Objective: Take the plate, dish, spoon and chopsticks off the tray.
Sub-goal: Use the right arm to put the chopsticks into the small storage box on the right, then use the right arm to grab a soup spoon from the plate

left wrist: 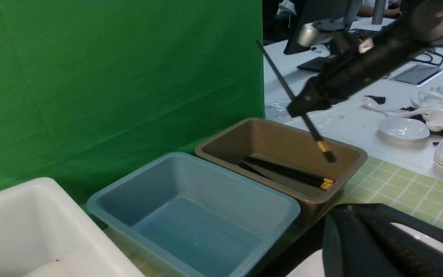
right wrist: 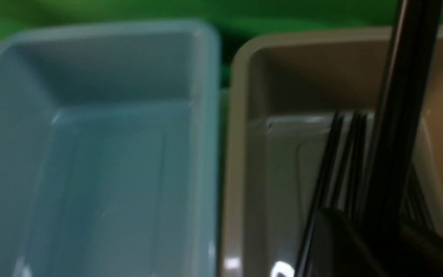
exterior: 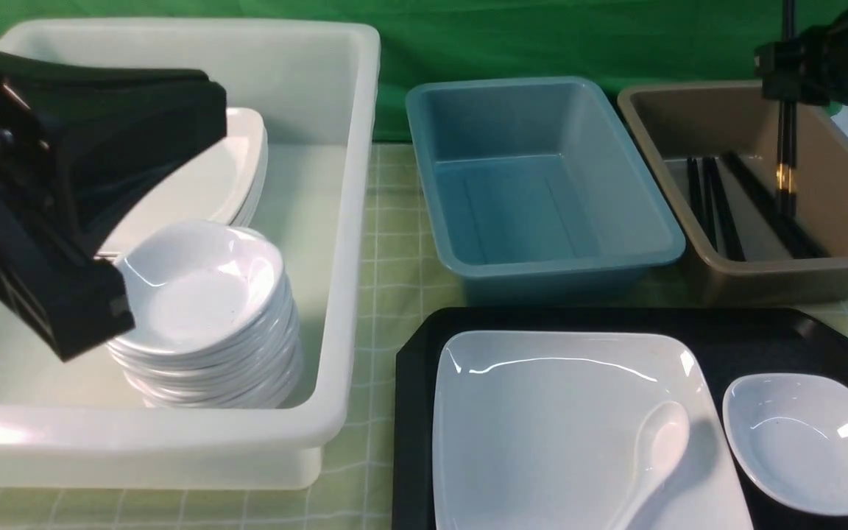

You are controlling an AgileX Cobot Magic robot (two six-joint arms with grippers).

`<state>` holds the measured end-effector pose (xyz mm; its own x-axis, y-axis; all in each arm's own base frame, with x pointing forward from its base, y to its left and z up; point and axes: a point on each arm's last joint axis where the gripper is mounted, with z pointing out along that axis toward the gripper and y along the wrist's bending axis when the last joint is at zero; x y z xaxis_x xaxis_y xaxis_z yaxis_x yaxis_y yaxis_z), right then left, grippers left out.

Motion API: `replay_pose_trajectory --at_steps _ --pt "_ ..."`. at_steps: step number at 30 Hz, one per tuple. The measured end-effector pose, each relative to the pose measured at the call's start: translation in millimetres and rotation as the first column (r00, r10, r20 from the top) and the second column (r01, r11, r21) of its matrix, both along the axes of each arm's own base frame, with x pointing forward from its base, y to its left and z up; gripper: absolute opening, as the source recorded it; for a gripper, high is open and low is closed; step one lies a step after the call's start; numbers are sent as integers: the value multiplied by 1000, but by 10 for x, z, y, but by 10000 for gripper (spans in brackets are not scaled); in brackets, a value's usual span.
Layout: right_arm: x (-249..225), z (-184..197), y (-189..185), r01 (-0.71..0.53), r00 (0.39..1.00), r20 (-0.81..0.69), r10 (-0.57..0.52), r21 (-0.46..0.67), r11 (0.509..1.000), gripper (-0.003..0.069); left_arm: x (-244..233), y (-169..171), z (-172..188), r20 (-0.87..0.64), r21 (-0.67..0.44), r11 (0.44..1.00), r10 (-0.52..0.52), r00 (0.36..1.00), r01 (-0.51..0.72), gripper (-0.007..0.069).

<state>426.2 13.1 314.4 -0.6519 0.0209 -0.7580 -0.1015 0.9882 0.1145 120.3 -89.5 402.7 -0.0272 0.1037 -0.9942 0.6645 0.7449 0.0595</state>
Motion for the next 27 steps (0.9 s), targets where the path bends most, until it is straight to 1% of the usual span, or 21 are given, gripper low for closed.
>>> replay_pose_trajectory --at_steps 2,5,6,7,8,9,10,11,13,15,16,17,18,19,20,21,22,23,25,26,27 --pt "248 -270 -65 23 999 -32 -23 2 1000 146 -5 -4 -8 -8 5 1000 -7 1000 7 10" --pt "379 -543 -114 33 996 -85 -34 -6 999 213 -5 -8 -14 -12 9 1000 -11 1000 11 10" --pt "396 -614 -126 34 994 -102 -35 -9 999 266 -5 -8 -14 -12 9 1000 -11 1000 11 10" --pt "401 -640 -127 33 993 -110 -34 -10 999 277 -5 -8 -15 -12 10 1000 -11 1000 11 10" --pt "408 -694 -135 32 991 -131 -33 -12 999 356 -5 -8 -15 -11 11 1000 -11 1000 11 10" --pt "397 -702 -131 24 989 -145 -26 -16 1000 405 -5 -8 -17 -10 16 1000 -12 1000 12 10" --pt "394 -696 -129 21 989 -147 -23 -17 1000 420 -6 -8 -18 -11 16 1000 -12 1000 13 10" --pt "362 -649 -125 11 987 -159 -14 -20 1000 455 -6 -8 -21 -8 25 1000 -14 1000 14 10" --pt "274 -512 -112 -6 984 -178 3 -19 1000 452 -7 -8 -30 -4 44 999 -15 1000 16 10" --pt "180 -378 -104 -23 981 -195 18 -23 999 426 -6 -5 -39 2 68 998 -16 1000 15 10" --pt "36 -195 -80 -51 975 -219 42 -32 998 369 -6 -3 -51 8 93 996 -17 1000 16 10" --pt "-74 -85 -50 -69 971 -233 58 -39 997 340 -7 -1 -61 10 112 994 -19 1000 18 10" --pt "-202 27 -3 -90 967 -245 76 -46 995 321 -10 -2 -70 8 126 992 -22 1000 21 10" --pt "-206 11 -5 -90 965 -250 76 -48 995 316 -9 -1 -70 9 127 992 -22 1000 21 10" --pt "-443 136 91 -131 955 -277 108 -65 989 292 -15 -2 -89 2 152 988 -30 1000 30 10" --pt "-654 131 219 -174 937 -320 141 -80 981 281 -20 -4 -103 -6 166 985 -37 999 38 10" --pt "-688 131 234 -178 934 -327 142 -85 980 279 -23 -5 -108 -10 170 985 -40 999 41 10" --pt "-958 120 367 -218 912 -374 168 -94 971 273 -32 -9 -127 -24 186 981 -50 998 54 10" --pt "-1307 -21 563 -253 869 -455 193 -74 964 272 -42 -13 -146 -39 200 977 -61 997 67 10" --pt "-1490 -154 674 -258 840 -508 194 -58 964 279 -46 -14 -153 -44 206 976 -65 997 73 10" --pt "-1596 -202 745 -262 827 -526 198 -49 964 286 -46 -15 -158 -46 207 975 -66 997 74 10"
